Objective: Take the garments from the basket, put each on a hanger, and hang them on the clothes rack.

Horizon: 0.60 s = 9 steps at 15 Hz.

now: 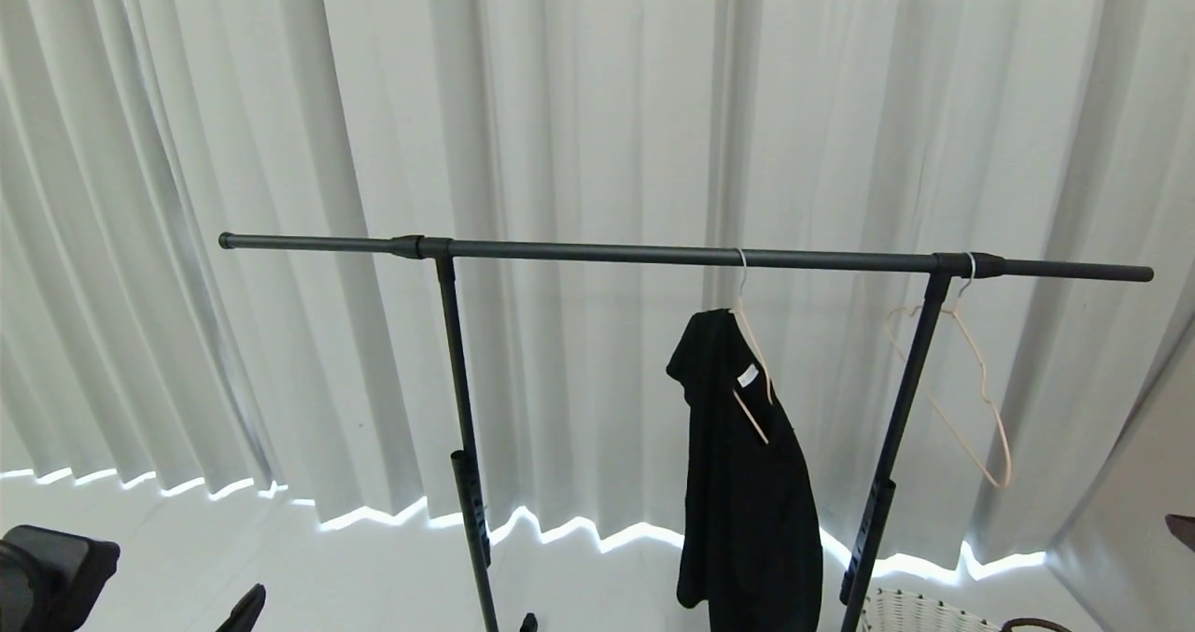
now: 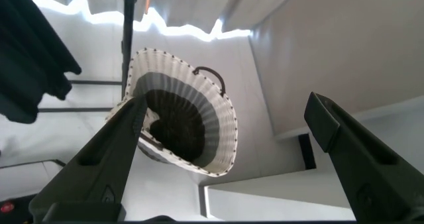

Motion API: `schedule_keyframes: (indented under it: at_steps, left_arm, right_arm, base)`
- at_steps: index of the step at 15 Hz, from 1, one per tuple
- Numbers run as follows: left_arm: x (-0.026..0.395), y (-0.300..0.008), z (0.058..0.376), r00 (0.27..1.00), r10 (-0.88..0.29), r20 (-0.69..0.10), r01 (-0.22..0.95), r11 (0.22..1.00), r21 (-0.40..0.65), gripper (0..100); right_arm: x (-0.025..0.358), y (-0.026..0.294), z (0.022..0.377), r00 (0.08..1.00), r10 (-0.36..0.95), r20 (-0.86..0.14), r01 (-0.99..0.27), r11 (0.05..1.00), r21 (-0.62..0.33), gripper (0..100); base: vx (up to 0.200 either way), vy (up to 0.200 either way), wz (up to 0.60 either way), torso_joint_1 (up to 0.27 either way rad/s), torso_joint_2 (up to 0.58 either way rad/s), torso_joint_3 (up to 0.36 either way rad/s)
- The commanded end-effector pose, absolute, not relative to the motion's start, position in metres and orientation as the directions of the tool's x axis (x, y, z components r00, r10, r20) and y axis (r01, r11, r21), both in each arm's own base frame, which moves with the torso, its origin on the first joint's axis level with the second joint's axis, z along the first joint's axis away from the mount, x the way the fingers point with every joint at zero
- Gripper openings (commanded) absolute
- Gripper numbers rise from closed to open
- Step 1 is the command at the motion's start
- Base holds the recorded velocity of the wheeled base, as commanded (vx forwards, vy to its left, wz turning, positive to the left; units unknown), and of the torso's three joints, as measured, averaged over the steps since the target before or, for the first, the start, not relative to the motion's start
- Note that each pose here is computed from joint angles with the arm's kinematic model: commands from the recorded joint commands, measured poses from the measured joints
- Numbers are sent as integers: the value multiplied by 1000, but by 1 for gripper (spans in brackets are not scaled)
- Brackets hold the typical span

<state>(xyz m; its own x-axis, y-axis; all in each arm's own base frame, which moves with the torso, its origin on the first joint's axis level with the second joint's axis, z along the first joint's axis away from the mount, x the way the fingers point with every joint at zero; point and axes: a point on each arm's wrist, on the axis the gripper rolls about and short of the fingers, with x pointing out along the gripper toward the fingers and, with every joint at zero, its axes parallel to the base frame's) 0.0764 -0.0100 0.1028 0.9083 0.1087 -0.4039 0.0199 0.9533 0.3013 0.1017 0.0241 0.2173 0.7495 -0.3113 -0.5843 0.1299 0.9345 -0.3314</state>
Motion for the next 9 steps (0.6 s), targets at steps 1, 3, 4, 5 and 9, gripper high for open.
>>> schedule_keyframes:
  at_steps: [1,3,4,5,9]
  left_arm:
    - [70,-8,101,904,112,-413,15,956,292,100]
    - [55,-5,96,896,109,-430,26,954,298,100]
    - [45,-3,92,891,111,-441,30,953,300,100]
    - [35,-1,88,889,111,-444,33,952,304,100]
    - [22,2,85,894,107,-434,39,949,314,100]
  right_arm:
    - [102,22,218,745,-325,-583,147,932,-332,100]
    - [102,19,218,736,-344,-584,171,928,-331,100]
    - [102,18,218,731,-353,-584,183,926,-331,100]
    - [102,17,217,728,-356,-585,187,925,-331,100]
    - [102,17,210,712,-360,-603,172,922,-347,100]
  base:
    - [0,0,0,-212,476,246]
    - [0,0,0,-244,527,283]
    - [0,0,0,-242,535,295]
    - [0,0,0,-246,535,290]
    - [0,0,0,-235,532,298]
